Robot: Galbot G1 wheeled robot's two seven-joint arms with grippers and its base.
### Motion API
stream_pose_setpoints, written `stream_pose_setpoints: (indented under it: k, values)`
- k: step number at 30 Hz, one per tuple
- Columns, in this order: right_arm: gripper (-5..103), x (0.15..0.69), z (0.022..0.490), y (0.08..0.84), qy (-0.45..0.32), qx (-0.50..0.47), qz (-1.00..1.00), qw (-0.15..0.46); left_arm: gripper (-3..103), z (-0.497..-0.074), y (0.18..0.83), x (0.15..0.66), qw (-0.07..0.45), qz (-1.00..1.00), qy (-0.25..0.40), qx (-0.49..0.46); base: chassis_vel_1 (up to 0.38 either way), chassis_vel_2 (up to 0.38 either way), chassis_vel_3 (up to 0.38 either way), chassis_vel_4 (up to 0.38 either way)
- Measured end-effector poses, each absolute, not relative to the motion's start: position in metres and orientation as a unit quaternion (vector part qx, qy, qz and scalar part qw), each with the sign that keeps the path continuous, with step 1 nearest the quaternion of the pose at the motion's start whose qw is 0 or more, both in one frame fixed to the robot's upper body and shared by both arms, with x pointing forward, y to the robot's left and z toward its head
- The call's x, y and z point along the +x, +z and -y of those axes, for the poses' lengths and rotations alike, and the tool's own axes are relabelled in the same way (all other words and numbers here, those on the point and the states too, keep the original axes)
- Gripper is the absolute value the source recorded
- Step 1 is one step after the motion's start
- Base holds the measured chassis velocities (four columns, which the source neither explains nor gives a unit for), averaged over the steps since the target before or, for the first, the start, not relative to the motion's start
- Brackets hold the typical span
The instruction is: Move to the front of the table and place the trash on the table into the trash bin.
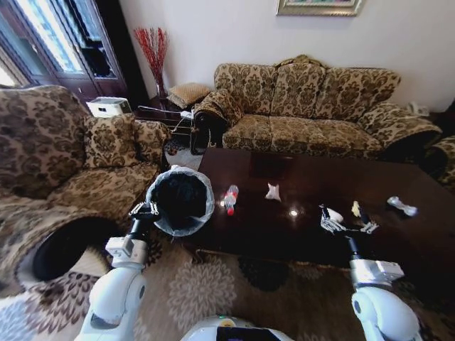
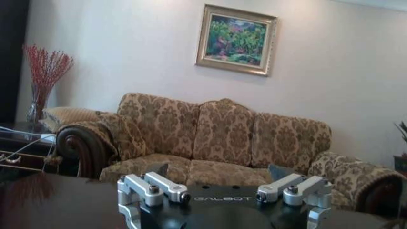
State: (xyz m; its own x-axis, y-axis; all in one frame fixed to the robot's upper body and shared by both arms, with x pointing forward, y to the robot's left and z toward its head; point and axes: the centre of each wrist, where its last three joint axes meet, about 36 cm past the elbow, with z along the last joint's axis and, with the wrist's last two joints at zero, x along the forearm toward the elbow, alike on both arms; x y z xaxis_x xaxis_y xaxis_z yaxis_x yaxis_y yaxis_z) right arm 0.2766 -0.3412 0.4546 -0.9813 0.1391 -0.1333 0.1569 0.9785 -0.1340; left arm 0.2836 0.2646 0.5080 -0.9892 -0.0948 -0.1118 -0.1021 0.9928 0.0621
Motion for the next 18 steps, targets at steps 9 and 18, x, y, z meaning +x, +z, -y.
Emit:
stream_pose_setpoints:
  k: [9,18]
  values:
    - [100,0.2767,0.3414,0.4545,-0.072,0.075,-0.993,0.062,2,-0.2647,0.5081,0.2837,0.055,-0.997,0.034,-0.049,-0.2,0.169,0.179,-0.173]
    - [100,0.2765,0.3414,0.4542,-0.072,0.075,-0.993,0.061,2,-0.2648,0.508,0.2836,0.054,-0.997,0.034,-0.05,0.013,0.0,-0.017,0.011]
